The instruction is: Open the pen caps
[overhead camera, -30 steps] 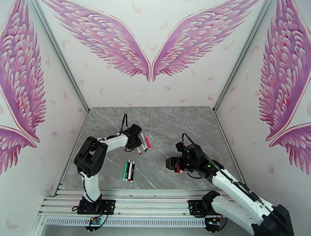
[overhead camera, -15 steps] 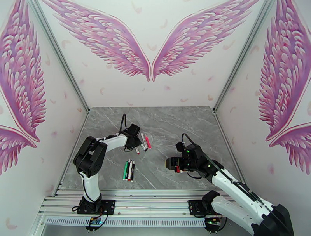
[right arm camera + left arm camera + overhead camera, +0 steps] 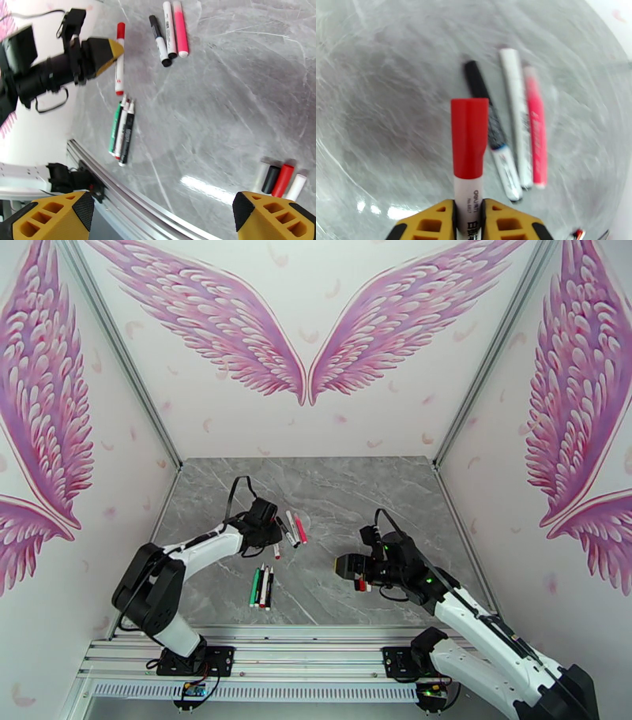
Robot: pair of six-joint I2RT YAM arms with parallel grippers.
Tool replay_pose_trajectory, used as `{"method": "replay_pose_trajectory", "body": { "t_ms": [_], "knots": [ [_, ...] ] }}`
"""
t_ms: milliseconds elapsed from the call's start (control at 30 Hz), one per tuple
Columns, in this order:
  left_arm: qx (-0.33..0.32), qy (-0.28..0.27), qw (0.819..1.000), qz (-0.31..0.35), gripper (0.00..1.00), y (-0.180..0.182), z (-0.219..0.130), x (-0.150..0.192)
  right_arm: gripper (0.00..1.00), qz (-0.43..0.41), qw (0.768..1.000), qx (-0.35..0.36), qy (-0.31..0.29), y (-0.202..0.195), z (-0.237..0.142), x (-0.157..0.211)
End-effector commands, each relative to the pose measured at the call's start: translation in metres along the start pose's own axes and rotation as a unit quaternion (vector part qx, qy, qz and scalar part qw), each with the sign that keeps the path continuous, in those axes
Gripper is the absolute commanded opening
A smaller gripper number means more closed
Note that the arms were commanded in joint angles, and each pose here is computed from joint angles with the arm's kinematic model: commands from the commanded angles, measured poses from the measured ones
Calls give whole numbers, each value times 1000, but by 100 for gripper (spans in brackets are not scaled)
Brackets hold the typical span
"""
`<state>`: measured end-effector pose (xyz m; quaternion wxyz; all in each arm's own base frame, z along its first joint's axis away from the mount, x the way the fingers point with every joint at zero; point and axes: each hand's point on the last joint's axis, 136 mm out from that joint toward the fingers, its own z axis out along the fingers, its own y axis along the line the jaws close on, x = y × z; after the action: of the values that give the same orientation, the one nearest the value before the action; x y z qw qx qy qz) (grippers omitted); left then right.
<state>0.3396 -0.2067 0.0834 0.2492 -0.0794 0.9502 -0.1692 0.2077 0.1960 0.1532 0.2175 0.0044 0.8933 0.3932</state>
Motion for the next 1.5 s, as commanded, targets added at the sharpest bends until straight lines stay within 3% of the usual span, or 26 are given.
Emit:
{"method": "replay_pose_trajectory", "body": {
  "t_ms": [0, 233, 367, 567, 900, 1167, 1467],
  "knots": [
    [65, -18, 994, 89, 22, -30, -24, 14, 95, 16, 999, -40, -33, 28, -8, -21],
    [174, -19, 961, 216, 22, -93, -62, 71, 87, 7, 998, -47, -32, 44, -6, -37],
    [226, -19, 940, 256, 22, -121, -78, 98, 82, 2, 998, -49, -23, 49, -4, -40],
    [255, -18, 922, 289, 22, -147, -90, 122, 76, -2, 999, -54, -2, 52, 0, -36],
    [287, -26, 907, 309, 21, -170, -102, 137, 62, 15, 999, -46, 21, 43, 11, -27],
    [291, -37, 908, 298, 20, -178, -102, 135, 48, 20, 998, -57, 34, 44, 15, -22],
    [292, -40, 912, 285, 20, -179, -97, 134, 40, 20, 997, -57, 40, 42, 17, -14]
  ]
}}
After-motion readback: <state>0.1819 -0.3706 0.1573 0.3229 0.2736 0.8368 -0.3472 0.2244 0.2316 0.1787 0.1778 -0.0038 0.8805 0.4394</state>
